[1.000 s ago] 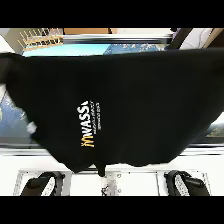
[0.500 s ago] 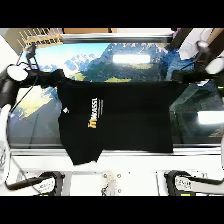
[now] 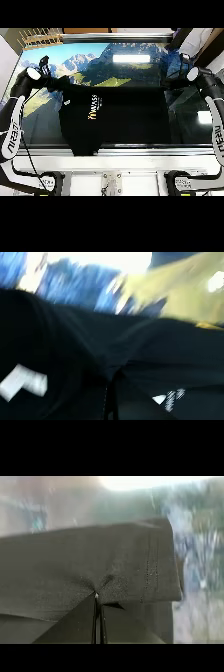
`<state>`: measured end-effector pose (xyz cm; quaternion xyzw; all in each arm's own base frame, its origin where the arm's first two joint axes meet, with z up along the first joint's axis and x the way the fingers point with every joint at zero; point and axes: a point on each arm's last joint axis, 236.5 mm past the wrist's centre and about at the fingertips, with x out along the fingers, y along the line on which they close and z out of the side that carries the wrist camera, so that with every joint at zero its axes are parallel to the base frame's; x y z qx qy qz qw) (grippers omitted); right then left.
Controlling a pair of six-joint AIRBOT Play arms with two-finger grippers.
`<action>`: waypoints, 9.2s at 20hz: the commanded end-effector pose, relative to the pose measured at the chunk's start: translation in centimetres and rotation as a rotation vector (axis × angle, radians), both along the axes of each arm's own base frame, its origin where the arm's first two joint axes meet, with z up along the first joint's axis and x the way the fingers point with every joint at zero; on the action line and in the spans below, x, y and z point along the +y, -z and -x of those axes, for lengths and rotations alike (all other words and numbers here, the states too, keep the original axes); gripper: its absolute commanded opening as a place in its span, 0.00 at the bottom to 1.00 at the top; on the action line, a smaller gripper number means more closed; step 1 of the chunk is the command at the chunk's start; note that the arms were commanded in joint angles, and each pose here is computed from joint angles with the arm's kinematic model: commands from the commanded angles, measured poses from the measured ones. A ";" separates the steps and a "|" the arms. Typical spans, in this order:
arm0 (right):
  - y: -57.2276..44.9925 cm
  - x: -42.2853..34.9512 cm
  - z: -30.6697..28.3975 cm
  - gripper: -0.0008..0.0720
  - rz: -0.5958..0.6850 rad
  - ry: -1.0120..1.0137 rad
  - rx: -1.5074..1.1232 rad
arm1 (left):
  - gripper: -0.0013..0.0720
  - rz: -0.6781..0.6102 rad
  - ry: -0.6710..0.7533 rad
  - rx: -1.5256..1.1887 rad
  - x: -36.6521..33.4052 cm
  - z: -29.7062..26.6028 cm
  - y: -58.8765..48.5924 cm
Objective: Fold the clothes and pants, and hang the long-sleeved shirts on hangers.
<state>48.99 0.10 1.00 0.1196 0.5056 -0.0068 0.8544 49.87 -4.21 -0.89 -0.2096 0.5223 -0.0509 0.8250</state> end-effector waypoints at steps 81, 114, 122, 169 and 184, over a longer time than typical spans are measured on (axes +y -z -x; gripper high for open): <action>3.4 -2.8 27.8 0.02 -0.074 0.228 0.494 | 0.03 0.034 0.147 0.255 -3.1 30.7 -1.3; 5.7 -8.1 12.0 0.85 -0.205 0.069 0.288 | 0.03 0.012 0.239 0.108 -6.5 10.2 -1.4; 11.5 -5.7 13.0 0.85 -0.495 0.079 0.339 | 0.03 0.027 0.333 0.151 -15.3 14.7 2.6; -15.0 22.0 8.7 0.02 -0.164 -0.513 0.025 | 0.03 -0.030 0.476 0.062 -22.3 1.2 -0.3; 1.7 49.4 14.9 0.84 -0.437 -0.687 0.167 | 0.03 -0.048 0.125 -0.069 -1.7 -1.1 -12.5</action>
